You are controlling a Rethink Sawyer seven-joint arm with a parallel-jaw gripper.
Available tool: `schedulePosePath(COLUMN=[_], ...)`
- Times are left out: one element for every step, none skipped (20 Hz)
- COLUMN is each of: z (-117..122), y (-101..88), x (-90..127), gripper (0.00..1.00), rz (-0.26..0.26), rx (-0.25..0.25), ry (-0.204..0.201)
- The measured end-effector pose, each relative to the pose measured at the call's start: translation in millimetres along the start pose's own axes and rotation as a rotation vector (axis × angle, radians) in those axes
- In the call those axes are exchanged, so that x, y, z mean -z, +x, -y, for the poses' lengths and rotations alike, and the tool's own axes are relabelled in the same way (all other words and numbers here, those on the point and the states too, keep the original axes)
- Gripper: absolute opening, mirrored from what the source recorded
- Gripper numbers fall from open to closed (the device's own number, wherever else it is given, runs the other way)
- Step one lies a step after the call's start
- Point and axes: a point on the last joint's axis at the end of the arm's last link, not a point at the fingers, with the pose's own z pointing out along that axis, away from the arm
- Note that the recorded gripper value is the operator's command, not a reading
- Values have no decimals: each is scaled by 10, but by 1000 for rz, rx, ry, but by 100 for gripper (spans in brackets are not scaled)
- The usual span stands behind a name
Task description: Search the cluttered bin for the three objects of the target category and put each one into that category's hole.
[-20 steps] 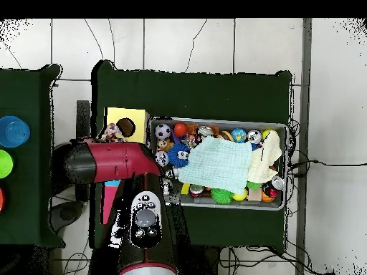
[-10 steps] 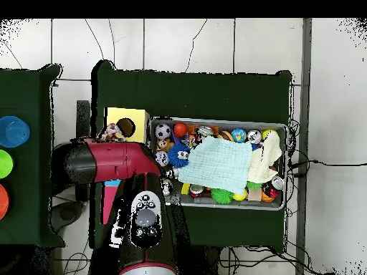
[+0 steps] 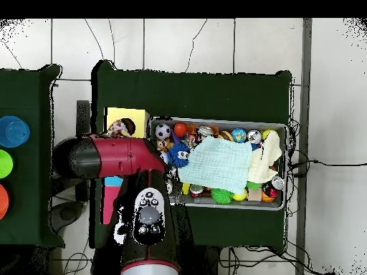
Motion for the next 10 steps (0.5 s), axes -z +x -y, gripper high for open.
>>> schedulePosePath(z=[14, 27, 41, 49, 57, 62, 66, 67, 68, 73], y=[-18, -38, -60, -79, -106, -127, -148, -161, -169, -199], x=[13, 29, 48, 63, 89, 109, 130, 142, 148, 165], gripper=[0, 0, 0, 0, 0, 0, 0, 0, 0, 0], rz=[-3, -9, -15, -21, -32, -41, -50, -56, -58, -61], rx=[-1, -2, -3, -5, -7, -9, -10, -11, -11, -13], ry=[2, 4, 6, 7, 7, 6, 6, 6, 6, 6])
